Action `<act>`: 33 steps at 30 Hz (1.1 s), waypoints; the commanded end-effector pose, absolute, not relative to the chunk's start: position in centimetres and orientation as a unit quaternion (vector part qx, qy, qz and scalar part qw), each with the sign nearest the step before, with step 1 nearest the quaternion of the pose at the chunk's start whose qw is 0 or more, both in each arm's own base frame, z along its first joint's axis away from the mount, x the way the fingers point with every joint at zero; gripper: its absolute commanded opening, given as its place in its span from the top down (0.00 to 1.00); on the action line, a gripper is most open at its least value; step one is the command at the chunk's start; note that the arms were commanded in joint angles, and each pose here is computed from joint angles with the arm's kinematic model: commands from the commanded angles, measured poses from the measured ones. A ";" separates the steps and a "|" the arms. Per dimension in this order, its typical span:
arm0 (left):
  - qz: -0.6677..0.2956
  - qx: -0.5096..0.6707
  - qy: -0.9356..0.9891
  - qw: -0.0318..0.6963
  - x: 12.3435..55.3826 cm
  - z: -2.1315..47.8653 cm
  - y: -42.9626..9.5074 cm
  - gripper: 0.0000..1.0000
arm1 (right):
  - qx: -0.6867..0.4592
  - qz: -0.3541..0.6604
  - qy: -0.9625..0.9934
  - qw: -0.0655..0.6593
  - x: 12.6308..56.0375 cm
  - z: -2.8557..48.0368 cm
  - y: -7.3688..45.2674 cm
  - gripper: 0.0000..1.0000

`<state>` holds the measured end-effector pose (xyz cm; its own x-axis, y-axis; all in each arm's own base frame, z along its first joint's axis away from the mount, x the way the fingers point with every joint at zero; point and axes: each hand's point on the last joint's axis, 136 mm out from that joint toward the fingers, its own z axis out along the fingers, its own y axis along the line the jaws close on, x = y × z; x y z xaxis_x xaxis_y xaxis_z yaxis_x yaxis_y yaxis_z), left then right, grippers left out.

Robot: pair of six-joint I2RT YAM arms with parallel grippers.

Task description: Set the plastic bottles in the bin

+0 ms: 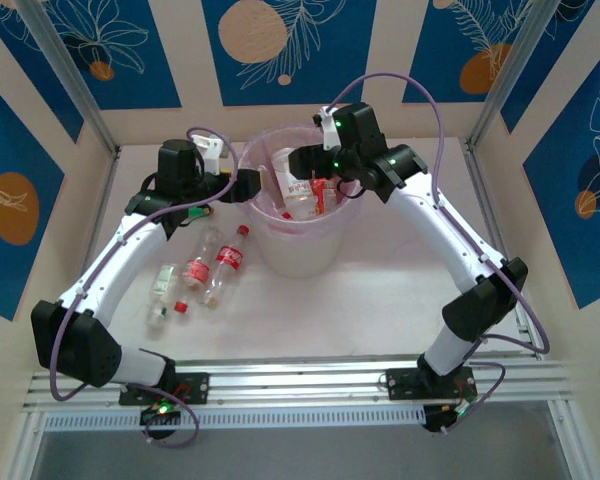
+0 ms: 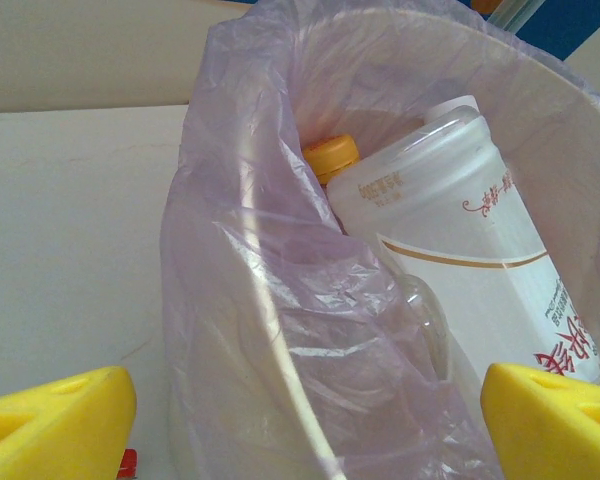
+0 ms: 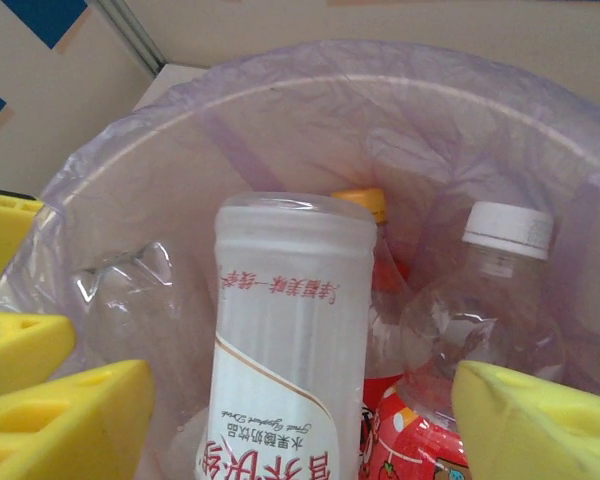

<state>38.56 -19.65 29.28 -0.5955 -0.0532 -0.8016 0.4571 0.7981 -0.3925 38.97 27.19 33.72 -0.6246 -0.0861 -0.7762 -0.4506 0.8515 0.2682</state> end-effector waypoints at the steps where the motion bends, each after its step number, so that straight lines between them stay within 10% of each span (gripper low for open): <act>1: -0.260 0.132 0.889 0.354 36.7 23.6 -19.7 0.11 | -0.171 0.211 0.882 0.386 38.8 32.3 28.0 0.27; 17: -0.260 0.133 0.888 0.354 36.7 23.5 -19.8 0.11 | -0.185 0.208 0.890 0.362 39.9 29.5 30.0 0.41; 33: -0.261 0.145 0.883 0.362 36.3 24.8 -19.7 0.08 | -0.107 0.179 0.871 0.444 36.9 38.8 20.1 0.21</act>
